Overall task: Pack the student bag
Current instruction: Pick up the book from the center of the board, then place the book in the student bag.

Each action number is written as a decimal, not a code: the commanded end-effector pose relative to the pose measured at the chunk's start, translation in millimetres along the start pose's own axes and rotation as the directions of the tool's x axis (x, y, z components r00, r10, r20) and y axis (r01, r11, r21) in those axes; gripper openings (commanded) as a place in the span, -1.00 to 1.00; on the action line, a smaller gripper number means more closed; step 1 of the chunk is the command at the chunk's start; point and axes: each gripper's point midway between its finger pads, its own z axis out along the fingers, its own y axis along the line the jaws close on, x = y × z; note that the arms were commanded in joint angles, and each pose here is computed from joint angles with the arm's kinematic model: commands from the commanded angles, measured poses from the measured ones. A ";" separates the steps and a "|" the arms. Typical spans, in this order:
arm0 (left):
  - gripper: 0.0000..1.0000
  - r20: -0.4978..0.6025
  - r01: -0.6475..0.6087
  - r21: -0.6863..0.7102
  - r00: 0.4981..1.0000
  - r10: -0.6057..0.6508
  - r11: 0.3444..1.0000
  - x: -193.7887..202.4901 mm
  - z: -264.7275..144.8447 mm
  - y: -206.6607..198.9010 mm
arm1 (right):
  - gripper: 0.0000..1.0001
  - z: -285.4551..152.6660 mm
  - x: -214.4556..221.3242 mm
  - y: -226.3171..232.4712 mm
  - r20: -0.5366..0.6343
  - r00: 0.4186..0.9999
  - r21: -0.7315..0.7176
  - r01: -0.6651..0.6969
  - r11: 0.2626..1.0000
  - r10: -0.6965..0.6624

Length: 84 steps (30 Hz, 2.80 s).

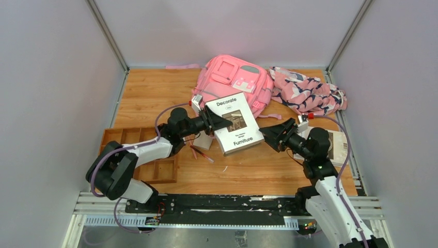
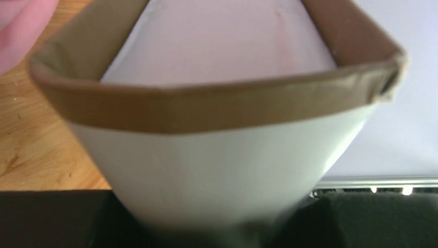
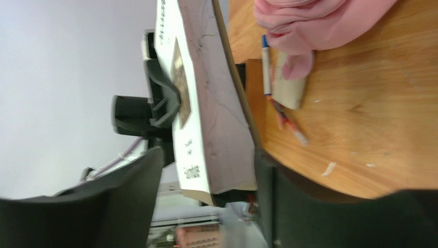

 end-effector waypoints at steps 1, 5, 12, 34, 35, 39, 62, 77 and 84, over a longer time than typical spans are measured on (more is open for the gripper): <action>-0.38 0.068 -0.099 -0.022 0.993 0.101 0.995 -13.1 -4.9 -21.6 | 0.66 -11.3 1.8 -2.7 0.018 0.995 0.086 0.096 0.992 -0.098; -0.36 0.150 -0.129 -0.047 0.980 0.134 0.991 -27.9 -13.1 -35.8 | 0.96 -19.3 0.4 1.2 0.062 0.990 0.078 0.120 0.990 -0.125; -0.36 0.190 -0.121 -0.029 0.974 0.125 0.992 -38.7 -10.6 -53.2 | 1.00 -14.5 10.5 18.6 0.086 0.993 -0.108 0.087 0.990 -0.078; -0.35 0.234 -0.107 -0.024 0.966 0.110 0.994 -38.9 -21.1 -56.3 | 0.97 55.4 49.3 72.4 0.019 0.995 -0.316 0.101 0.943 -0.101; -0.35 0.236 -0.108 -0.027 0.965 0.112 0.994 -38.4 -22.4 -55.0 | 0.94 56.8 47.4 73.3 0.029 0.995 -0.319 0.096 0.943 -0.091; -0.34 0.243 -0.099 -0.043 0.964 0.107 0.994 -36.9 -25.1 -46.7 | 0.84 61.3 39.1 76.4 0.062 0.997 -0.314 0.054 0.948 -0.036; 0.93 0.213 -0.192 -0.327 0.939 0.270 0.925 -50.1 -41.5 -6.1 | -0.75 41.1 14.0 34.0 0.144 0.981 -0.005 0.134 0.991 -0.132; 0.74 -0.190 -0.341 -0.896 0.874 0.448 0.284 -106.1 -83.5 83.3 | -0.81 -76.7 -24.8 -19.1 0.226 0.850 0.476 0.331 0.815 -0.477; 0.61 -0.052 -0.196 -0.927 0.912 0.408 0.320 -120.1 -58.5 101.1 | -0.82 -82.2 -24.5 -17.3 0.215 0.845 0.486 0.341 0.805 -0.489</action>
